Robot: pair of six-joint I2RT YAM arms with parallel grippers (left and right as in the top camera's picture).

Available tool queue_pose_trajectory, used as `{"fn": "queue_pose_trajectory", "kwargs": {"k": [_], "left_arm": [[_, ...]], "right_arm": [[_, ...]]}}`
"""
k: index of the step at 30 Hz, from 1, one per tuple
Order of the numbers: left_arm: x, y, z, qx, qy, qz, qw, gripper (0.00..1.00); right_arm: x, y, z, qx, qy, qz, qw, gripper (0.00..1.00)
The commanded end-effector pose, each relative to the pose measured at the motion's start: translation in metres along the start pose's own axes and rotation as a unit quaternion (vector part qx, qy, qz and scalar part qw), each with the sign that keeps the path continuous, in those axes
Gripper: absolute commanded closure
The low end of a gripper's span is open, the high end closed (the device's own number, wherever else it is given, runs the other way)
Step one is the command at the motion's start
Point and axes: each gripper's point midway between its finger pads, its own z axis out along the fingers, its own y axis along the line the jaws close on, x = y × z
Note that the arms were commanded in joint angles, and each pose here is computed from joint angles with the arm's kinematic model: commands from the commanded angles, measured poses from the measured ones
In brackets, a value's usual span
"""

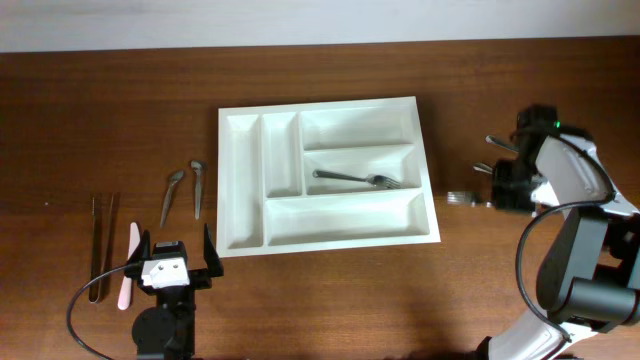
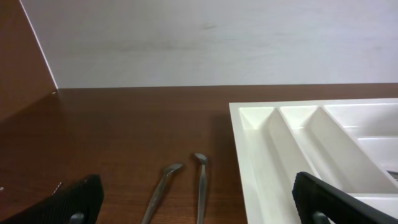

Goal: Pack container
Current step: 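Carry the second fork into the middle compartment and release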

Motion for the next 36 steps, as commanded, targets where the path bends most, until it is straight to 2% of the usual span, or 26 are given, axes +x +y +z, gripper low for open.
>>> {"fn": "queue_pose_trajectory", "kwargs": {"k": [1,6,13,18,25,34,35,36], "left_arm": [[0.001,0.002,0.000,-0.004,0.000,0.006,1.000,0.01],[0.000,0.002,0.000,-0.003,-0.001,0.006,1.000,0.01],[0.000,0.002,0.000,-0.003,-0.001,0.006,1.000,0.01],[0.000,0.002,0.000,-0.003,-0.001,0.006,1.000,0.01],[0.001,0.002,0.000,-0.003,0.000,0.006,1.000,0.01],[0.000,0.002,0.000,-0.003,-0.001,0.006,1.000,0.01],[0.000,0.002,0.000,-0.003,-0.001,0.006,1.000,0.01],[0.001,0.002,0.000,-0.003,0.000,0.006,1.000,0.01]], "right_arm": [[0.026,0.035,-0.051,-0.073,0.001,-0.048,0.996,0.96],[0.092,0.058,-0.091,-0.135,0.020,-0.097,0.986,0.96],[0.176,0.042,-0.094,-0.142,0.055,-0.108,0.982,0.95],[0.216,0.025,-0.082,-0.123,0.062,-0.128,0.982,0.93],[0.236,0.013,-0.061,-0.093,0.058,-0.155,0.982,0.89],[0.235,0.016,-0.049,-0.086,0.049,-0.154,0.983,0.71],[0.224,0.023,-0.051,-0.098,0.022,-0.153,0.983,0.55],[0.216,0.026,-0.052,-0.102,0.011,-0.158,0.982,0.50]]}}
